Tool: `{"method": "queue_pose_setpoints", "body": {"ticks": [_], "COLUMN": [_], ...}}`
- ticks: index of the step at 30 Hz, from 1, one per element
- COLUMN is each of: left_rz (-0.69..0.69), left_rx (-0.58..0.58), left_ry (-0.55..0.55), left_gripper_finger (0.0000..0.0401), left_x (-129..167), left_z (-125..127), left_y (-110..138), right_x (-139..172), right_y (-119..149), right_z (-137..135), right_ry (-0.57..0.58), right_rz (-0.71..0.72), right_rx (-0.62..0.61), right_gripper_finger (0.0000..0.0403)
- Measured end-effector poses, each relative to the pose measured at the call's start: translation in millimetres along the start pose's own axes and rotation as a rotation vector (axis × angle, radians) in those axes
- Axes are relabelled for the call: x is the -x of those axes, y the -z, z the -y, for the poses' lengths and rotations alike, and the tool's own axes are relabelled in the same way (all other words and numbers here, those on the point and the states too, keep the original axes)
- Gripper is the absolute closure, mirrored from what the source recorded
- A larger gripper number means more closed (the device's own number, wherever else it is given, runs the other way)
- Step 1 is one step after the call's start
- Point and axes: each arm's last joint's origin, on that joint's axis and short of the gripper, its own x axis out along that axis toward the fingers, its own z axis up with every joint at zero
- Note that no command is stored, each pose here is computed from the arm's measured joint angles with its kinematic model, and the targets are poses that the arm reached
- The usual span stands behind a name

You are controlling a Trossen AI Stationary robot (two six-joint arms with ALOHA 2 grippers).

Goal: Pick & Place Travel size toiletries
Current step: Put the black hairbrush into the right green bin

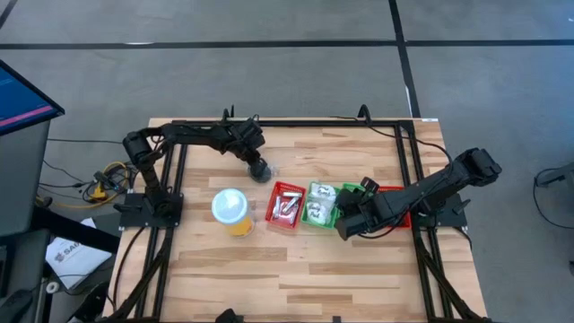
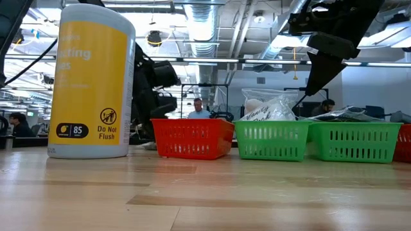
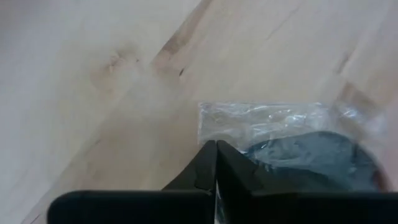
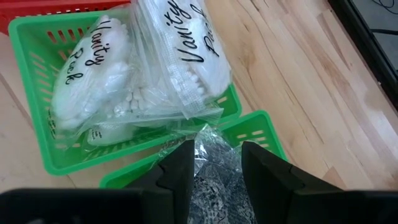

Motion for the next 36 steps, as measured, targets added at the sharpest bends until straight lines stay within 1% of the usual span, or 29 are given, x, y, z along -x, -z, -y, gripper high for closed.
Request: {"method": "queue_pose_setpoints", "body": {"ticks": [4,9,16,21,26,30,36], "left_rz": [0.057,0.086,0.045,0.047,0.045,0.045,0.03], "left_rx": [-0.003,-0.008,-0.005,-0.005,-0.008,-0.024,-0.055], "left_ry": [0.004,0.018,0.016,0.018,0.02,-0.011,-0.019], "left_gripper_finger": [0.0387,0.0349,0.0281,0.0247,0.0235,0.0237,0.0239], "left_x": [13.2,20.2,2.0,-8.4,-9.8,-10.3,-15.7], "left_z": [1.6,4.4,4.8,4.4,5.3,7.6,10.7], "left_y": [-6.1,-8.9,-4.9,-5.0,-5.0,-4.6,-2.8], "right_x": [0.1,0.0,0.1,0.1,0.1,0.1,0.0], "right_y": [0.0,0.0,-0.1,-0.2,-0.2,-0.2,-0.3], "right_z": [-0.1,-0.1,-0.2,-0.3,-0.3,-0.3,-0.3], "right_ry": [-0.001,0.0,-0.001,-0.002,-0.002,-0.002,-0.002], "right_rz": [0.001,0.001,0.002,0.002,0.003,0.003,0.003], "right_rx": [0.0,0.0,-0.001,-0.003,-0.003,-0.003,-0.003], "right_gripper_finger": [0.028,0.028,0.028,0.028,0.028,0.028,0.028]}}
